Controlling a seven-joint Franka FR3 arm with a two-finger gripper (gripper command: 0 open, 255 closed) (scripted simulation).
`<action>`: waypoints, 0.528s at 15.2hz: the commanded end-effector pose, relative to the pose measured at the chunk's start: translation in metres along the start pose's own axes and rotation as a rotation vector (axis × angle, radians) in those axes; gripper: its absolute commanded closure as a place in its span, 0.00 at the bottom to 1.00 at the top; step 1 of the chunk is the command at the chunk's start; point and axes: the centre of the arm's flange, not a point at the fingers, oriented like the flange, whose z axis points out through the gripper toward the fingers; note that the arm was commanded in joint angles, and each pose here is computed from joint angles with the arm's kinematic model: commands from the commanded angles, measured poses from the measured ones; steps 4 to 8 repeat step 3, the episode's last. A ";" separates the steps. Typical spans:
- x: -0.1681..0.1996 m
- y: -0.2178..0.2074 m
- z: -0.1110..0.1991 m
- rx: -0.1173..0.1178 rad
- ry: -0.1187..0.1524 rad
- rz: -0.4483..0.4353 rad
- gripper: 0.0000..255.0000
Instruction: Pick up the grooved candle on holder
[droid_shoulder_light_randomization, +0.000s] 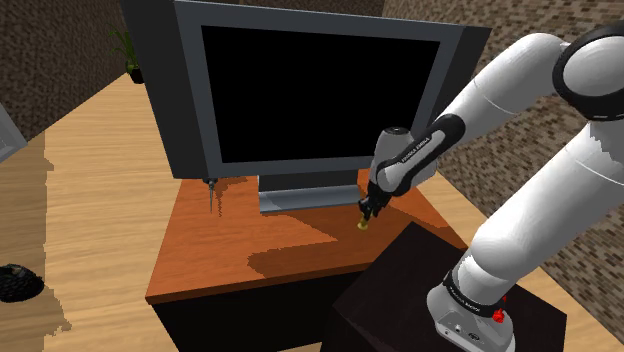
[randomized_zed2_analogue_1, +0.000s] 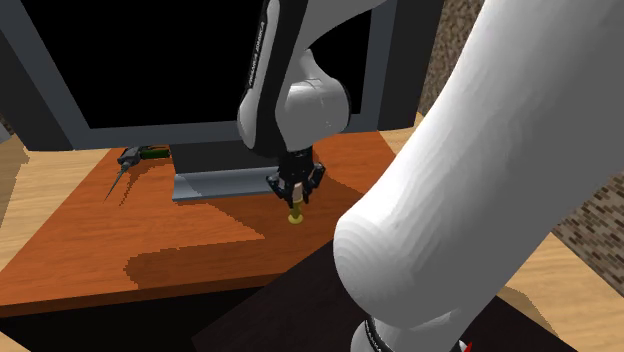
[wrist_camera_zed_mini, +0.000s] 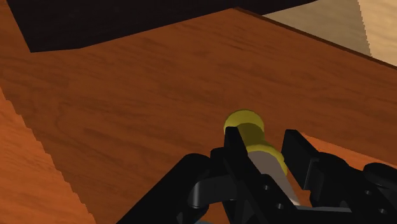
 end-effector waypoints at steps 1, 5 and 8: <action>0.000 0.001 -0.011 0.000 -0.001 0.000 1.00; 0.000 0.001 -0.011 0.000 -0.001 0.000 1.00; 0.000 0.001 -0.011 0.000 -0.001 0.000 1.00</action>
